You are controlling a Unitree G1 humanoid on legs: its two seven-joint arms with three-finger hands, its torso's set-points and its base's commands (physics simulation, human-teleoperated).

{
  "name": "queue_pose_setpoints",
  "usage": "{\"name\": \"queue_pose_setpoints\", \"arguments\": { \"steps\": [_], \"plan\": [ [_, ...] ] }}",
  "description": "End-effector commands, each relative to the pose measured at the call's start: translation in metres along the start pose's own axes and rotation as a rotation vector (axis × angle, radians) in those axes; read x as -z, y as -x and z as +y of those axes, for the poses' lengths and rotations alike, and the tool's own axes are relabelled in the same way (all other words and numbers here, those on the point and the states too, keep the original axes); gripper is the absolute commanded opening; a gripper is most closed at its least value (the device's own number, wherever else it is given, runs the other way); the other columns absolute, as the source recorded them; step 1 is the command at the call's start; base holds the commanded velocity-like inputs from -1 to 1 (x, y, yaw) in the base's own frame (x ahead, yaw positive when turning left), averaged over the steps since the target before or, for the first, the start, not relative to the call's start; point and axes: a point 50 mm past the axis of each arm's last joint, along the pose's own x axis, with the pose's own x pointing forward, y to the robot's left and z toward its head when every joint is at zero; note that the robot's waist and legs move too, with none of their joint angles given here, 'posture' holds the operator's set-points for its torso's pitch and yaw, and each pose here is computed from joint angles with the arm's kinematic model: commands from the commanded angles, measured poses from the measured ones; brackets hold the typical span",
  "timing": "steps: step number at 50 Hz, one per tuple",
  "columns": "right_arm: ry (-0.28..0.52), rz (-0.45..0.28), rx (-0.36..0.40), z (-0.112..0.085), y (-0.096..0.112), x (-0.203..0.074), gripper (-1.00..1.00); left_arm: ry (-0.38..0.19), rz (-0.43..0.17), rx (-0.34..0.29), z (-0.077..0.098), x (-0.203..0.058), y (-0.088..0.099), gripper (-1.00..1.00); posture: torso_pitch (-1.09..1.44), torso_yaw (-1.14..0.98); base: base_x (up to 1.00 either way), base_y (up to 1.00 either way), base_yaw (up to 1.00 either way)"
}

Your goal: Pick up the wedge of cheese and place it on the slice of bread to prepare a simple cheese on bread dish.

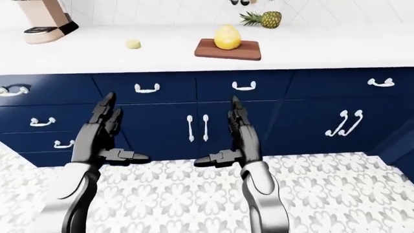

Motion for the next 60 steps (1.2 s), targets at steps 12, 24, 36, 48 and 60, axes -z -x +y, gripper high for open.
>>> {"name": "queue_pose_setpoints", "arguments": {
  "steps": [12,24,36,48,60],
  "plan": [
    [0.016,-0.085,-0.005,0.001,0.0,-0.017,1.0,-0.015,-0.1,-0.008,0.005,-0.022,0.004,1.0,0.0,0.0,0.0,0.6,0.0],
    [0.02,-0.097,0.014,-0.001,0.0,-0.021,1.0,-0.02,-0.097,0.002,0.003,-0.023,0.001,1.0,0.0,0.0,0.0,0.35,0.5],
    [0.044,-0.145,0.041,-0.006,-0.001,-0.039,1.0,-0.037,-0.127,0.01,0.003,-0.045,-0.006,1.0,0.0,0.0,0.2,0.07,0.0],
    [0.04,-0.145,0.042,-0.006,-0.001,-0.038,1.0,-0.04,-0.126,0.016,0.001,-0.045,-0.007,1.0,0.0,0.0,0.3,0.59,0.0],
    [0.018,-0.159,0.01,-0.002,-0.002,-0.043,1.0,-0.045,-0.133,0.021,0.002,-0.047,-0.01,1.0,0.0,0.0,0.12,0.51,0.13]
  ]
}}
